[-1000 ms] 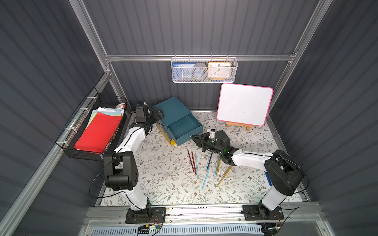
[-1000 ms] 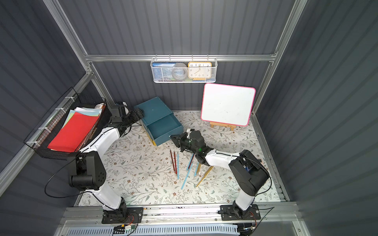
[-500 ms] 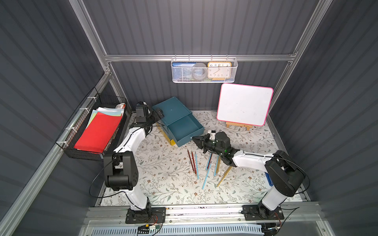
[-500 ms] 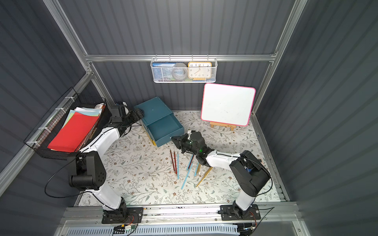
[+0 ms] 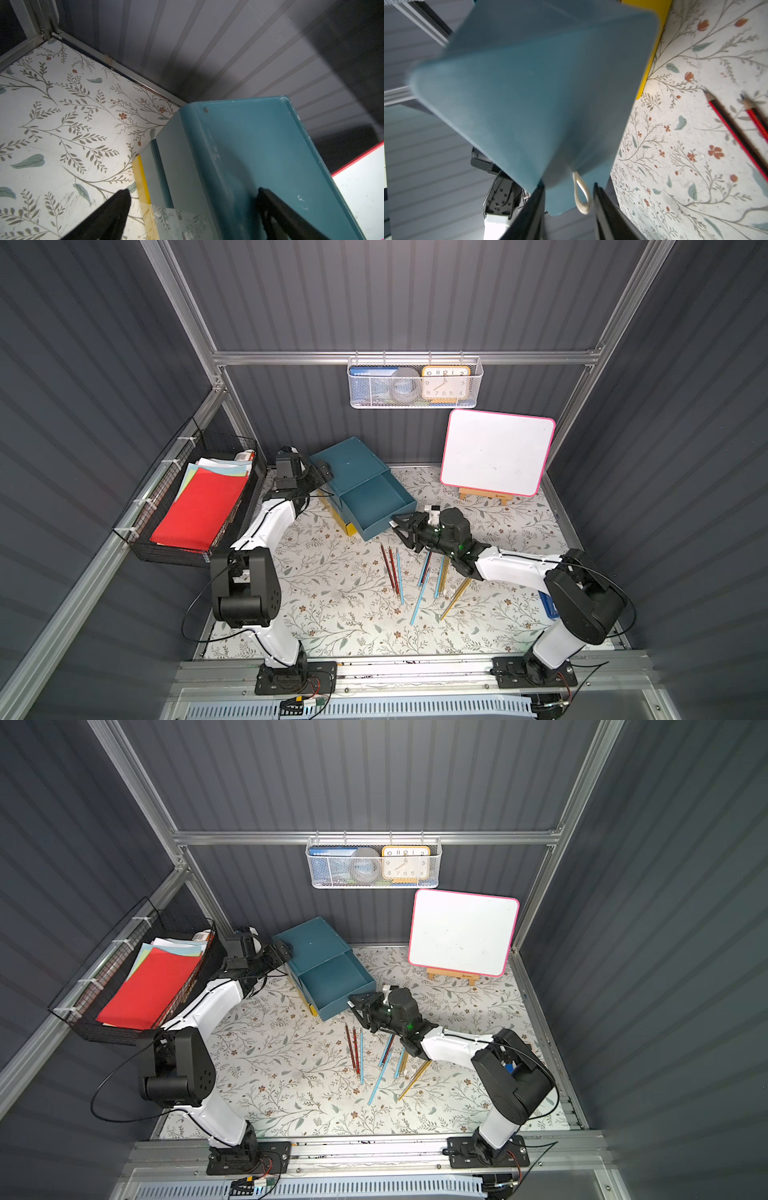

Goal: Please place the pencils in the drawer according to their color
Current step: Open the drawer in the storage box.

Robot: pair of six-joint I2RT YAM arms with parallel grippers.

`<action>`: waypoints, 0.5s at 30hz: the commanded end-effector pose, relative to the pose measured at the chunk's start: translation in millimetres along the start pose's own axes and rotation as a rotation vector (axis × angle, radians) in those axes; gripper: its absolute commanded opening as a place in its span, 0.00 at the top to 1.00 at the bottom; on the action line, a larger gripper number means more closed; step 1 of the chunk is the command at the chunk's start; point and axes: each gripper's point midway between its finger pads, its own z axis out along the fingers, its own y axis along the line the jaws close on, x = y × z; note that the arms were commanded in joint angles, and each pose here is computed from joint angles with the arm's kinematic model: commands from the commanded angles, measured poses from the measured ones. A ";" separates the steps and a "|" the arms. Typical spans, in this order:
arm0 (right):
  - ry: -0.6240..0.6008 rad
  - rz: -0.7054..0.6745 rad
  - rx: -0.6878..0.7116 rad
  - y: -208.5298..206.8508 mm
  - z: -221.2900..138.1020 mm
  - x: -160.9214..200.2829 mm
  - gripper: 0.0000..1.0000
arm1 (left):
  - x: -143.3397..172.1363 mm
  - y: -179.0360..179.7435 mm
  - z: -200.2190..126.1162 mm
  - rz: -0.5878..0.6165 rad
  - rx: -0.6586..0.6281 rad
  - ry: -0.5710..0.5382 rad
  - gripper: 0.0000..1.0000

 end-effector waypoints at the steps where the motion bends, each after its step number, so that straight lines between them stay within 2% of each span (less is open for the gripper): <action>1: 0.012 -0.020 -0.020 8.9 2.7 -0.6 0.50 | 13.9 5.2 6.6 -0.012 -0.007 0.038 0.00; 7: 0.028 -0.040 -0.003 9.3 -4.9 4.4 0.29 | 13.2 4.6 5.9 -0.008 -0.006 0.036 0.00; 11: 0.015 -0.078 0.060 6.9 -21.7 7.1 0.16 | 12.0 3.1 4.2 -0.009 -0.001 0.033 0.00; 15: -0.021 -0.132 0.152 -0.5 -47.0 6.9 0.13 | 8.3 -0.2 0.7 -0.007 0.007 0.024 0.00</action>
